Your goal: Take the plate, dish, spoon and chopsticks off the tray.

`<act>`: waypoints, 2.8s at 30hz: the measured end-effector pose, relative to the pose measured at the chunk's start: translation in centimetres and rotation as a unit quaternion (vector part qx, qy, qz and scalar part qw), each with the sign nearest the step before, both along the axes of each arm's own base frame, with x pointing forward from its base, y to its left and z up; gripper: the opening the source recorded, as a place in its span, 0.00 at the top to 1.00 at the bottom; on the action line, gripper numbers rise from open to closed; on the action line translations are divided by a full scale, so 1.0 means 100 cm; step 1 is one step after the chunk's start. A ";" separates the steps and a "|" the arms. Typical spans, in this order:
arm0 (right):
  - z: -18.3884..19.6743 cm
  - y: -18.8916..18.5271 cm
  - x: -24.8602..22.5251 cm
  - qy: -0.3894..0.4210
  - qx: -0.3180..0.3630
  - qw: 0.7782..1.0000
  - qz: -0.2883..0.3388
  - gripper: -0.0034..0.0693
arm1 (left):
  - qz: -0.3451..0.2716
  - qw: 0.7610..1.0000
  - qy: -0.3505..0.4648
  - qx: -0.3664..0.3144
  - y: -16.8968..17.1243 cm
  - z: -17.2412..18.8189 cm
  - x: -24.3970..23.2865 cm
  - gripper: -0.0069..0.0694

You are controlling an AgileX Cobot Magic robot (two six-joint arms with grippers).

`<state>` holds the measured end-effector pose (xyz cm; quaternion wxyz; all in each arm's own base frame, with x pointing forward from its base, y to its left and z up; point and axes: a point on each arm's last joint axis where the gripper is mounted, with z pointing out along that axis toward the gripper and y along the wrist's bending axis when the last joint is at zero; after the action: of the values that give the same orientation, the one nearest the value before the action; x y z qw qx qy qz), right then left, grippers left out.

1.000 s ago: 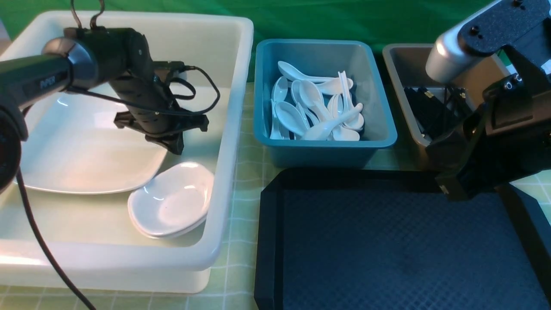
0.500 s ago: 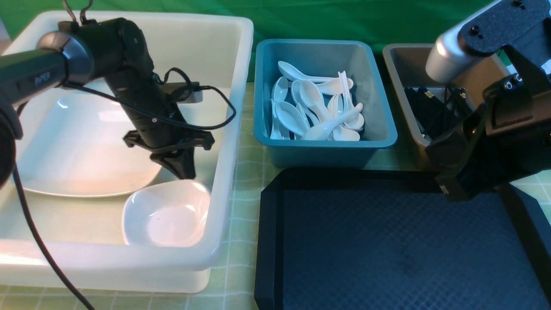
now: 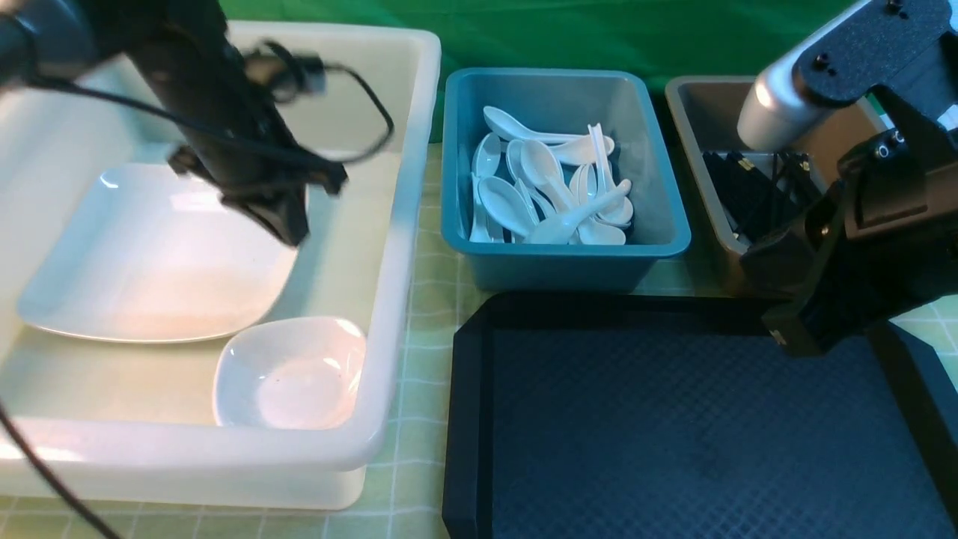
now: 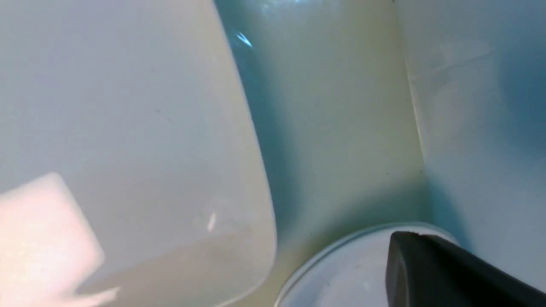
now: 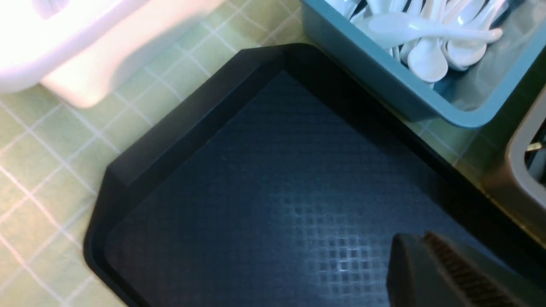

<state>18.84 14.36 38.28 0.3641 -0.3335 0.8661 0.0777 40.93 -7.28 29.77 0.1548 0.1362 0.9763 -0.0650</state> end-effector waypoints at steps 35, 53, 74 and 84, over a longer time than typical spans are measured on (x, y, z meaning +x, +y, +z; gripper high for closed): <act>-0.028 -0.122 -0.155 -0.280 0.265 0.923 -0.002 0.96 | 0.034 0.993 -0.099 -0.060 0.006 0.096 -0.071 0.93; -0.028 -0.120 -0.153 -0.297 0.278 0.914 0.002 0.89 | 0.034 0.992 -0.099 -0.065 0.005 0.096 -0.071 0.93; -0.158 -0.129 -0.138 -0.292 0.200 0.923 -0.152 0.83 | 0.032 0.991 -0.094 -0.089 0.001 0.097 -0.072 0.93; -0.196 -0.139 -0.133 -0.275 0.143 0.919 -0.243 0.79 | 0.032 0.991 -0.094 -0.089 0.001 0.097 -0.072 0.93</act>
<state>5.53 0.48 18.72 0.6396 -0.0651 0.7658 0.0146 33.69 -7.17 39.50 0.2598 0.0960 0.9516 -0.1333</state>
